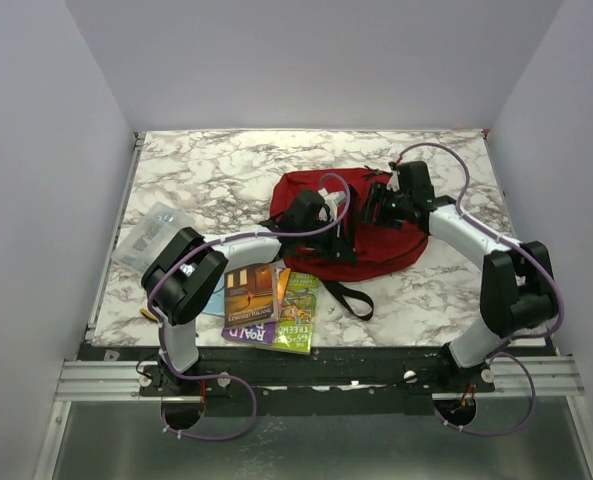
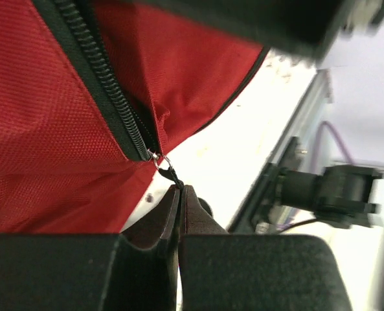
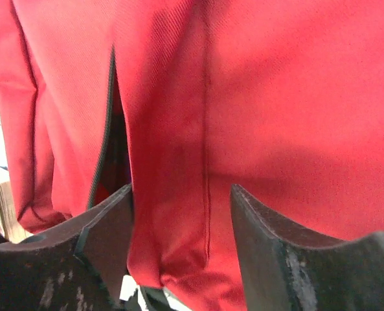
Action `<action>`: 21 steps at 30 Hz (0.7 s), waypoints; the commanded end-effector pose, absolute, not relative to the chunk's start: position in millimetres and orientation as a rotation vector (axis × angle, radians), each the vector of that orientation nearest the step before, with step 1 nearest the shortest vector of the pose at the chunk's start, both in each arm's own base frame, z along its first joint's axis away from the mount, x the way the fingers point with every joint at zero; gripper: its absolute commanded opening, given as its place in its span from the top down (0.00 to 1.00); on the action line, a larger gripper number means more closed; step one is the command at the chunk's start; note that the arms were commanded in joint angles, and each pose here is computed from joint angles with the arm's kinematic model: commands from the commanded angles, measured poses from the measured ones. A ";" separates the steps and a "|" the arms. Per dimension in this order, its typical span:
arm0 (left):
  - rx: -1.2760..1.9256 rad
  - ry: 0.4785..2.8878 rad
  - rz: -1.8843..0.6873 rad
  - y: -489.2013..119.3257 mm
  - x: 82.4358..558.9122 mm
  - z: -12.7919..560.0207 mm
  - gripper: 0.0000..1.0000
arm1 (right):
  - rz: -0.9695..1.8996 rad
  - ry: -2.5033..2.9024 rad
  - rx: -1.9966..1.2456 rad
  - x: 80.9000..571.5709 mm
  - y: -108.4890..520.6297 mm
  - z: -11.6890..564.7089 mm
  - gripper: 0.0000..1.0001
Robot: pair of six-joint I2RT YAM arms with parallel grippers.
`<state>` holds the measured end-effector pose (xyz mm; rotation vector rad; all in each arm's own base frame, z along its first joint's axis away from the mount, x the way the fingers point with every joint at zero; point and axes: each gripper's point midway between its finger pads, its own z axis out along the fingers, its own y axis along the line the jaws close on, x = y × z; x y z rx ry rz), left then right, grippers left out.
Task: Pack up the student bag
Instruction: Zip the student bag at the center of the board.
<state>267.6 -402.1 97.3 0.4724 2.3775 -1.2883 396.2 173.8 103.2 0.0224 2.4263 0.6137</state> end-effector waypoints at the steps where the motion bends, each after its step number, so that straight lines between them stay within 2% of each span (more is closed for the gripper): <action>1: 0.318 2.525 -1.646 -410.8 232.9 140.7 1.00 | 0.553 2.393 0.230 369.2 153.7 111.6 0.36; 8: 0.138 2.596 -1.689 -406.5 235.2 144.9 1.00 | 0.761 2.285 0.582 313.2 150.7 122.8 0.29; 11: 0.121 2.604 -1.720 -407.2 236.5 148.4 1.00 | 0.903 2.225 0.693 298.4 158.1 131.0 0.28; 15: 0.096 2.628 -1.760 -407.5 233.4 151.0 1.00 | 0.958 2.252 0.838 281.6 159.6 125.0 0.27; 18: 0.052 2.644 -1.777 -406.4 233.3 152.4 1.00 | 1.027 2.257 0.988 267.0 162.2 112.5 0.31; 21: 0.001 2.654 -1.790 -406.4 234.4 156.1 1.00 | 1.160 2.164 1.094 259.4 165.9 100.2 0.40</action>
